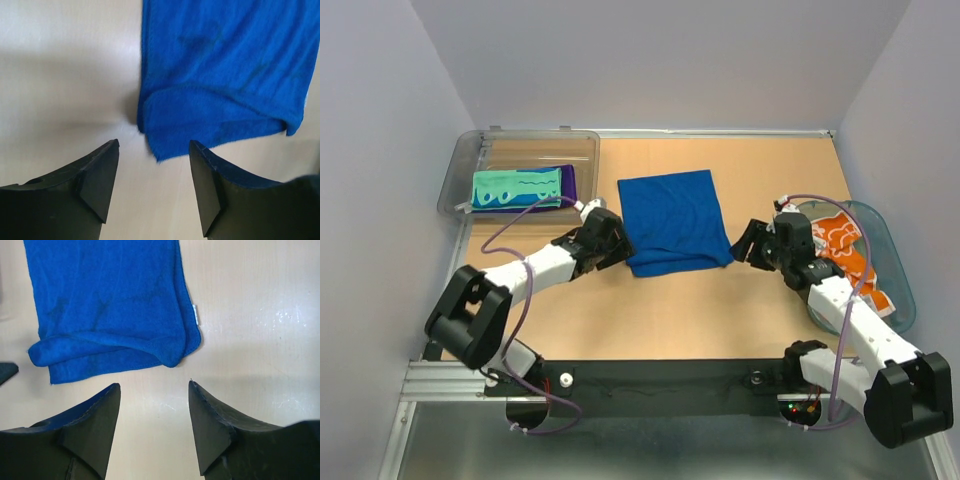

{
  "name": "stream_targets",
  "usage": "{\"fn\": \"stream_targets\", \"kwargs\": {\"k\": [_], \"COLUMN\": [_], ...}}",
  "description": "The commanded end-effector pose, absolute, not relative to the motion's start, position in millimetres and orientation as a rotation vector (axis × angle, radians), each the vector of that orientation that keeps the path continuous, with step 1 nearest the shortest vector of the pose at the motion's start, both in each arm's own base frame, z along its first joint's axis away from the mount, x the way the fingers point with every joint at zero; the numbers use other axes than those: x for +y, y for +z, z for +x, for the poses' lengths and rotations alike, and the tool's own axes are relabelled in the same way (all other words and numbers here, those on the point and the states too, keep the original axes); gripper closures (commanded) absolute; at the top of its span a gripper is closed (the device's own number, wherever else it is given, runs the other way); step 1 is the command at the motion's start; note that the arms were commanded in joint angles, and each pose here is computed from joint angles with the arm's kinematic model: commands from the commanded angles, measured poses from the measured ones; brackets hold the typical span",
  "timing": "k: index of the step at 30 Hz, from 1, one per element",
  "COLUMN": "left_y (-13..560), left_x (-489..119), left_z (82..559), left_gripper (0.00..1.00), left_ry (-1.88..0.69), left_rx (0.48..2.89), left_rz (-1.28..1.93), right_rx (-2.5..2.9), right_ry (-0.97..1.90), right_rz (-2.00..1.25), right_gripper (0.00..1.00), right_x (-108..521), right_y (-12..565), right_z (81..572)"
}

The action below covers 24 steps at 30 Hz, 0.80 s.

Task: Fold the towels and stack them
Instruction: Fold the towel

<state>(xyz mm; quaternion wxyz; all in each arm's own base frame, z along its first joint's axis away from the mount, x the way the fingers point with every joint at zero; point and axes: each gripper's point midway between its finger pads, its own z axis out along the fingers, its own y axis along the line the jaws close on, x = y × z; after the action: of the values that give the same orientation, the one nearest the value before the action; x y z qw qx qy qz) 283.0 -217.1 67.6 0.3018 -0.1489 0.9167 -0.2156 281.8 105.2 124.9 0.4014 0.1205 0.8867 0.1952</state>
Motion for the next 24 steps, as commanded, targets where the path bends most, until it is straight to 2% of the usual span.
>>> {"fn": "stream_targets", "kwargs": {"k": [1, 7, 13, 20, 24], "left_y": [106, 83, 51, 44, 54], "left_x": [-242, -253, -246, -254, -263], "left_z": [332, 352, 350, 338, 325], "left_gripper": [0.33, 0.34, 0.34, 0.35, 0.38], "left_ry": [-0.627, -0.500, -0.368, -0.395, -0.431], "left_rx": [2.309, 2.410, 2.509, 2.555, 2.543], "left_rz": [-0.353, -0.183, -0.080, 0.023, 0.085], "right_rx": [2.212, 2.212, 2.201, 2.205, 2.208], "right_ry": [0.456, 0.476, 0.472, 0.476, 0.480], "right_rz": [0.239, 0.168, 0.149, 0.142, 0.134], "right_gripper": [0.38, 0.38, 0.38, 0.38, 0.38], "right_x": [105, 109, 108, 109, 110], "right_y": [134, 136, 135, 133, 132], "right_z": [295, 292, 290, 289, 288]}}
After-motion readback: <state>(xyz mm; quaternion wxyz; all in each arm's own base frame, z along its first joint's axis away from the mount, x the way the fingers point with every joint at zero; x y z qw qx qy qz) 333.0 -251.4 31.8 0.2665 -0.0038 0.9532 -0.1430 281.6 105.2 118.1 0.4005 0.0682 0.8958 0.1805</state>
